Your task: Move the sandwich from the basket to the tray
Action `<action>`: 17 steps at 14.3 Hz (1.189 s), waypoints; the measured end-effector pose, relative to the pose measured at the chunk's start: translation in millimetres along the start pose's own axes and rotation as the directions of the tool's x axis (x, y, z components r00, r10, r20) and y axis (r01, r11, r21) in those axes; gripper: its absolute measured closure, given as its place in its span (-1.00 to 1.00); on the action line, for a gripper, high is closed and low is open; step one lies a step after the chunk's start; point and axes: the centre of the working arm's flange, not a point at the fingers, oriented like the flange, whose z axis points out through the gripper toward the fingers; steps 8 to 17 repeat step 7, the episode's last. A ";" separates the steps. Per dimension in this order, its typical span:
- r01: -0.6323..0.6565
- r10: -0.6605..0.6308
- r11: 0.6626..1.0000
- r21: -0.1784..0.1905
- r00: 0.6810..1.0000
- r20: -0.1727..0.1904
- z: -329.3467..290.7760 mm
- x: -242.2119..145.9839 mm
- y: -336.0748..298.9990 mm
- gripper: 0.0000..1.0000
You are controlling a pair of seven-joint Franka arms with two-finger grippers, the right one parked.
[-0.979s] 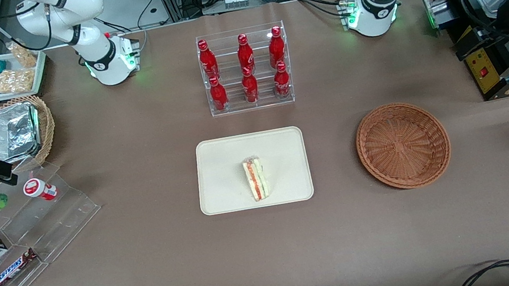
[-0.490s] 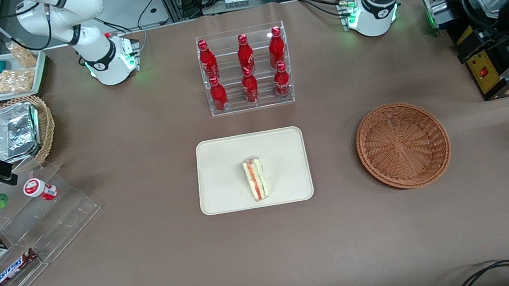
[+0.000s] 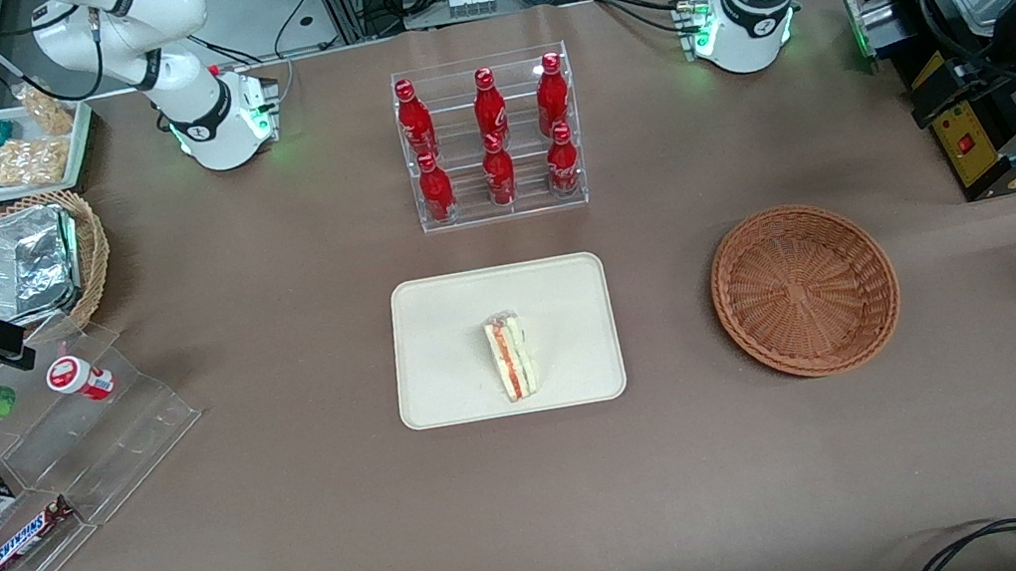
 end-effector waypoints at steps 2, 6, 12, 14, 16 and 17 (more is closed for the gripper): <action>-0.006 0.006 1.000 0.000 1.000 0.000 0.1 0.0 0.5 -1.00; -0.076 0.076 0.997 -0.002 0.997 -0.007 -1.0 0.6 0.4 -1.00; -0.101 0.100 0.995 -0.001 0.995 -0.007 -1.0 0.6 0.6 -1.00; -0.101 0.100 0.995 -0.001 0.995 -0.007 -1.0 0.6 0.6 -1.00; -0.101 0.100 0.995 -0.001 0.995 -0.007 -1.0 0.6 0.6 -1.00; -0.101 0.100 0.995 -0.001 0.995 -0.007 -1.0 0.6 0.6 -1.00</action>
